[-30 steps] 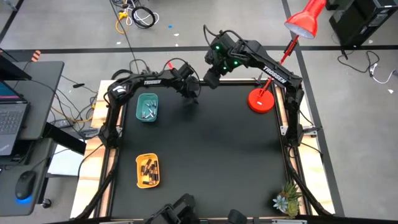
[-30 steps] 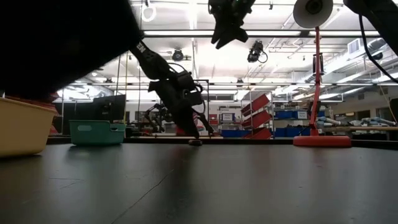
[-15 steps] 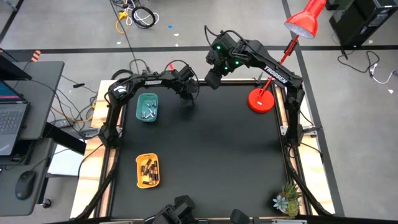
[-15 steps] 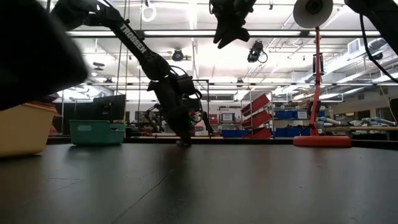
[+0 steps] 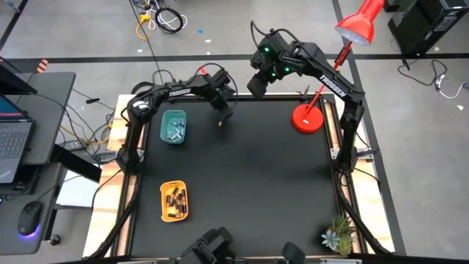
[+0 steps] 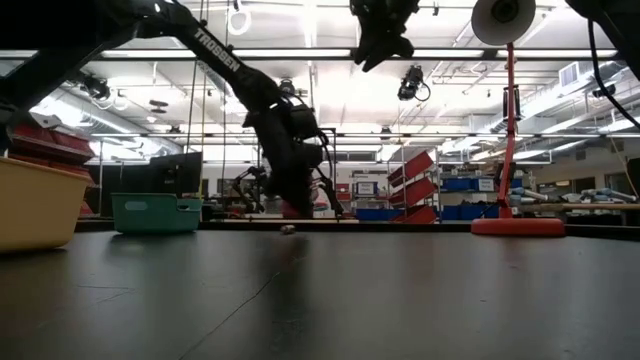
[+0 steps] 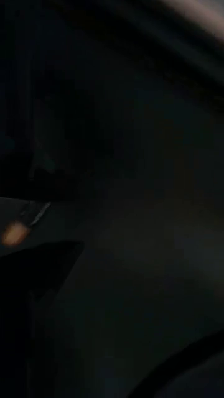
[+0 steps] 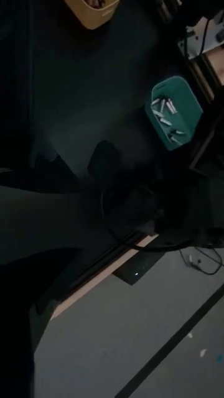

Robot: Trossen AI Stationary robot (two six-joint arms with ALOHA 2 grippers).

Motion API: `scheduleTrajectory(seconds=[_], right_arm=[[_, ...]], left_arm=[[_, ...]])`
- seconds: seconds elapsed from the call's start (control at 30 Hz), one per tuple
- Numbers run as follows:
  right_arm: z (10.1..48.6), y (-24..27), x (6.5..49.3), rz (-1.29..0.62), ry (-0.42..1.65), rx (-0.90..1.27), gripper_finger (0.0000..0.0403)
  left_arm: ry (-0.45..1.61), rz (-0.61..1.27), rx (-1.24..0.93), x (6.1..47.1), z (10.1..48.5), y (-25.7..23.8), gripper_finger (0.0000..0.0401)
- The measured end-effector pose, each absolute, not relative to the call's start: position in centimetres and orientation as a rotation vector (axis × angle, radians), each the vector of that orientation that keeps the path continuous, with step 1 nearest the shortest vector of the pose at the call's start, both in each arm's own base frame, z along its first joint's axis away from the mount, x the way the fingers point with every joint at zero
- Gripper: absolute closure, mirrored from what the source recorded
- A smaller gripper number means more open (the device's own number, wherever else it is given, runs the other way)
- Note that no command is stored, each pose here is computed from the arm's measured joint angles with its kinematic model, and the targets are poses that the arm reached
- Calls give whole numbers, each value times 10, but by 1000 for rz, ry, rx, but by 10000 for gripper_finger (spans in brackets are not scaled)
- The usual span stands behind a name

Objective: Sort batteries
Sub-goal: Put the black and yellow battery into the yellow bin

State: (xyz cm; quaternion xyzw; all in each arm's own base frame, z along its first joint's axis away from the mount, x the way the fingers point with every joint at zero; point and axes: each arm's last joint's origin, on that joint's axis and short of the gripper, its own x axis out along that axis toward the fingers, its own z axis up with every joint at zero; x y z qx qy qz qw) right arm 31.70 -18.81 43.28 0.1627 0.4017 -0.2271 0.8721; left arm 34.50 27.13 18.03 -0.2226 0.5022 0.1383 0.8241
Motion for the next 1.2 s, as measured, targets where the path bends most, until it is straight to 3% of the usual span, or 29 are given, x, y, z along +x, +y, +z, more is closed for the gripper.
scheduleTrajectory(seconds=[0.27, 0.6, 0.83, 1.2], right_arm=[[427, -190, 320, -470, 856, 324, 244], [428, -190, 322, -462, 844, 307, 244], [428, -187, 324, -449, 838, 302, 244], [428, -187, 324, -447, 838, 304, 244]], left_arm=[[1225, 417, -605, 341, 179, 254, 283], [1245, 542, -696, 337, 162, 246, 277], [1199, 528, -730, 334, 146, 243, 259], [1243, 496, -647, 332, 142, 241, 264]])
